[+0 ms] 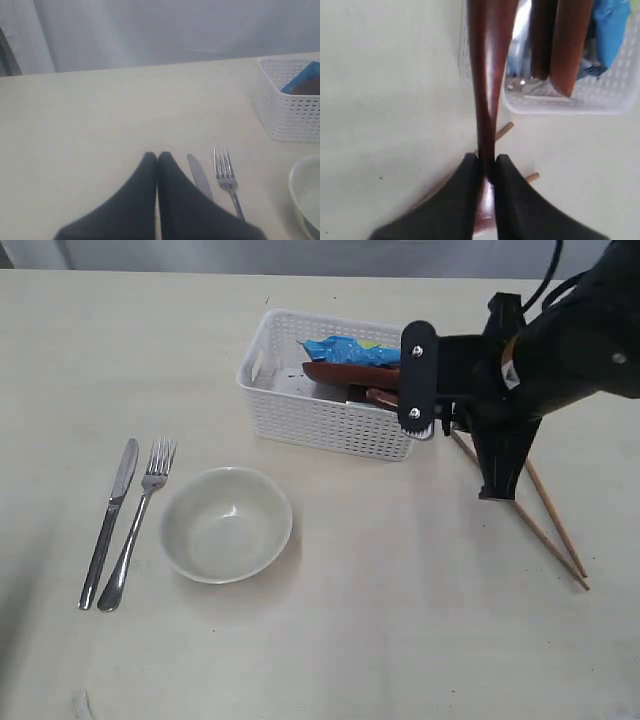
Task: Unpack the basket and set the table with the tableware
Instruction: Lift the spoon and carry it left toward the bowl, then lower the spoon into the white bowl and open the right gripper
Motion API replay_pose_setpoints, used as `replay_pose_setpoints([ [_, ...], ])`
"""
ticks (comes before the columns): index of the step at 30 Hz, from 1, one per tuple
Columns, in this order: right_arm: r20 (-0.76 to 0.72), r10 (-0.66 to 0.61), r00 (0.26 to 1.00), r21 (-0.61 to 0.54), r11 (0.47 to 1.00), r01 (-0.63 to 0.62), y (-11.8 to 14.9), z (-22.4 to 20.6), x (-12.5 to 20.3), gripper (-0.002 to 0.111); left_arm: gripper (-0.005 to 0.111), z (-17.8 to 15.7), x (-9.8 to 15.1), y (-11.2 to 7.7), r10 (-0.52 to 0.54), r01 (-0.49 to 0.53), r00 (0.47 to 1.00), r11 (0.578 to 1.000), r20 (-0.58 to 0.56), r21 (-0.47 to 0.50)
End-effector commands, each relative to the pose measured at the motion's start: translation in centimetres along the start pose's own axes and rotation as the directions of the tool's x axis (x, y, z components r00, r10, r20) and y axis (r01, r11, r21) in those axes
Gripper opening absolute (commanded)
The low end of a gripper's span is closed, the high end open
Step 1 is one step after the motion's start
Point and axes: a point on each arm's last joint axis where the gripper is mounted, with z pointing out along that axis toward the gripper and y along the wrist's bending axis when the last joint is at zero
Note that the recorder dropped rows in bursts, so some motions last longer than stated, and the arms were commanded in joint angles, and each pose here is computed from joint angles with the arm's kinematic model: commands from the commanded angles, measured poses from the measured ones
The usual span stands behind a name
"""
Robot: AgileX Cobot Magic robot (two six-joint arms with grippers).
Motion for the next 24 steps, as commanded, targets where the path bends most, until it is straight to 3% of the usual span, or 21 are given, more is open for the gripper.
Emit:
replay_pose_setpoints([
  [1,0.151,0.05,0.987,-0.029,0.998,-0.047,0.9,-3.6,-0.9,0.0,0.0,0.0,0.1,0.0,-0.011,0.011,1.0,1.0,0.001,-0.001],
  [5,0.287,0.096,0.953,-0.097,0.993,-0.071,2.3,-5.7,-2.9,0.0,0.0,0.0,0.1,0.0,-0.011,0.011,1.0,1.0,0.001,-0.001],
  [10,0.404,0.329,0.854,-0.311,0.927,-0.21,4.3,-6.0,-6.3,-0.001,0.0,0.0,0.1,0.0,-0.011,0.011,1.0,1.0,0.001,-0.001],
  [20,0.47,0.392,0.791,-0.422,0.887,-0.188,4.7,-4.8,-13.6,-0.001,0.0,0.0,0.1,0.0,-0.011,0.011,1.0,1.0,0.001,-0.001],
  [24,0.436,0.526,0.73,-0.535,0.804,-0.259,4.2,-3.7,-16.1,-0.001,0.0,0.0,0.1,0.0,-0.011,0.011,1.0,1.0,0.001,-0.001],
])
